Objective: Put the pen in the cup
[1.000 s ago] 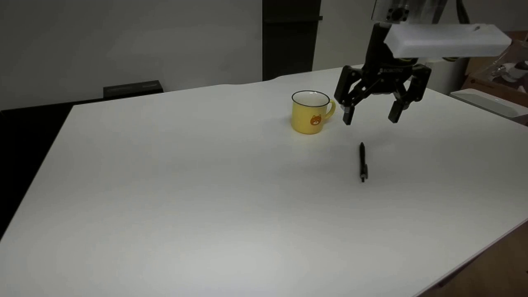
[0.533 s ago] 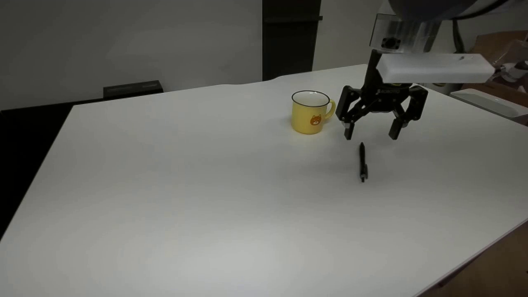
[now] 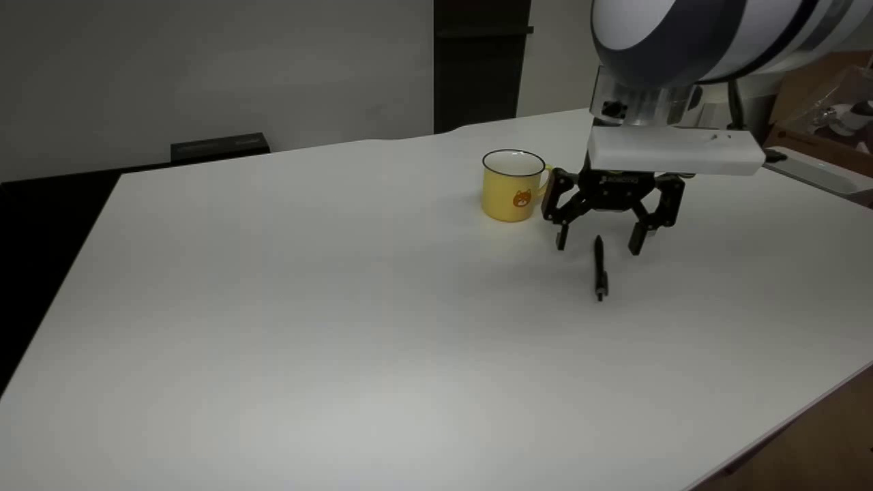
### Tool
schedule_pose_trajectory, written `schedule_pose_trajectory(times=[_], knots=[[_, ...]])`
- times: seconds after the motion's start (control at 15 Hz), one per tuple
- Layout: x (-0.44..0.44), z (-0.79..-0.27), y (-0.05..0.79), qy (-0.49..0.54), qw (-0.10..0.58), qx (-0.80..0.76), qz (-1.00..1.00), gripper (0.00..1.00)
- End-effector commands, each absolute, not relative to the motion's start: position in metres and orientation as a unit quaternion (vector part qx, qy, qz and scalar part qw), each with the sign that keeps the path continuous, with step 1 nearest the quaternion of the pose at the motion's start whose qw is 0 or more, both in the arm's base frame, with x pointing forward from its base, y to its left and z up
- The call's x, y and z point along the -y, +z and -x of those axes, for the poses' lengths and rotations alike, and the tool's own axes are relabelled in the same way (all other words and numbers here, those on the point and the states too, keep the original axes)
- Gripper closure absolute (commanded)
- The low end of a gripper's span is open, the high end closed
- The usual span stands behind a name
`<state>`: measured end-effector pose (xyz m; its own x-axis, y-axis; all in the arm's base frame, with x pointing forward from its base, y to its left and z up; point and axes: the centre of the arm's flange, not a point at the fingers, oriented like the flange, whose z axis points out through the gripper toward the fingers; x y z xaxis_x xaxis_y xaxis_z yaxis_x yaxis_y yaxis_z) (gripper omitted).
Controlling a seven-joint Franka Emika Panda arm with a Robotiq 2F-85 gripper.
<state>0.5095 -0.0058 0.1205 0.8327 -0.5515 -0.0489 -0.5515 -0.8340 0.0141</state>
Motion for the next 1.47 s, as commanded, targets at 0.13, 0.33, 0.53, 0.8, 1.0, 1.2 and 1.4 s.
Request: schedule_pose_trajectory(times=[0.13, 0.33, 0.53, 0.8, 1.0, 1.2, 1.4], knots=[[0.017, -0.529, 0.109, -0.012, -0.017, -0.359, 0.933, 0.00], [0.026, -0.531, 0.104, -0.033, -0.020, -0.386, 0.922, 0.00], [0.032, -0.528, 0.099, -0.035, -0.020, -0.402, 0.915, 0.00], [0.035, -0.522, 0.100, -0.044, -0.012, -0.413, 0.910, 0.30], [0.036, -0.522, 0.102, -0.050, -0.007, -0.420, 0.906, 0.52], [0.034, -0.520, 0.100, -0.047, -0.003, -0.421, 0.906, 0.72], [0.030, -0.518, 0.100, -0.040, 0.005, -0.415, 0.909, 0.92]])
